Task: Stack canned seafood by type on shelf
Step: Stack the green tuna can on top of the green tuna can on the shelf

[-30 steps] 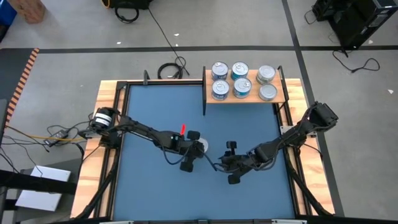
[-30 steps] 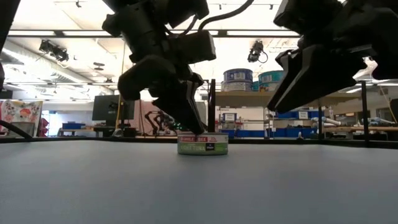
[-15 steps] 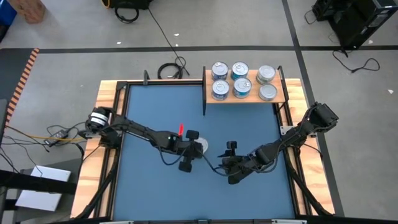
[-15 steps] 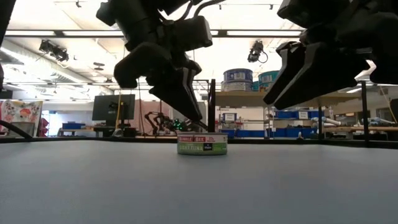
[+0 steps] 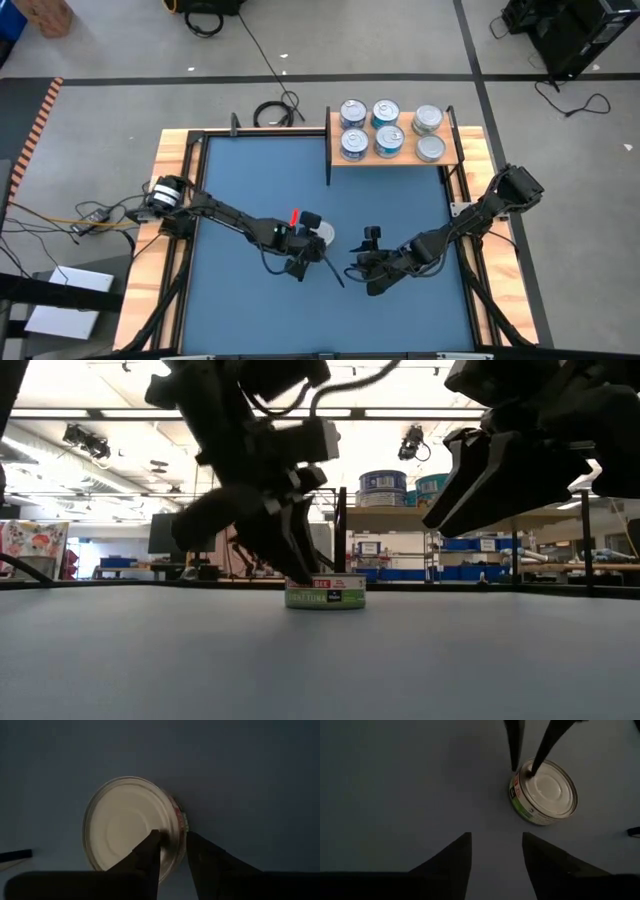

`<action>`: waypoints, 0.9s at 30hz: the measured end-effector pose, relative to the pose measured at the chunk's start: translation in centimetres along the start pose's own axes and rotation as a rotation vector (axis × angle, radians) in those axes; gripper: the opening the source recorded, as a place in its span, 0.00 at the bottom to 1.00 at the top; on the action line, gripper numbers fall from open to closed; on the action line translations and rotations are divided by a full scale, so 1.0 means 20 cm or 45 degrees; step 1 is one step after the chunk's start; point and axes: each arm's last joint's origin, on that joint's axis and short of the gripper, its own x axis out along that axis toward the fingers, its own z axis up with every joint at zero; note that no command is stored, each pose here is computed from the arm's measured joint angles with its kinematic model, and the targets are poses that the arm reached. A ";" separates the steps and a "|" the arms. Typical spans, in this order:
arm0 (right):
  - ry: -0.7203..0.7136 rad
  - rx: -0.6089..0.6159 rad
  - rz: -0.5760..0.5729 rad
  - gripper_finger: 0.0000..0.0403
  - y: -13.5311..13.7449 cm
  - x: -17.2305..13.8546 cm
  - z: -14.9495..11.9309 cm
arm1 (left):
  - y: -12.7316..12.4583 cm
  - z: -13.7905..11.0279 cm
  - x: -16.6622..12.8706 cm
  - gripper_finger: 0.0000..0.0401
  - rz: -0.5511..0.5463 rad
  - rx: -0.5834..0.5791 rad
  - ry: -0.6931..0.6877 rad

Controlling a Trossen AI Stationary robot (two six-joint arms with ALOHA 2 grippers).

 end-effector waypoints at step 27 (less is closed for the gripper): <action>-0.088 -0.191 -0.110 0.51 0.03 -0.02 0.02 | 0.01 0.03 -0.02 0.00 -0.081 -0.086 -0.007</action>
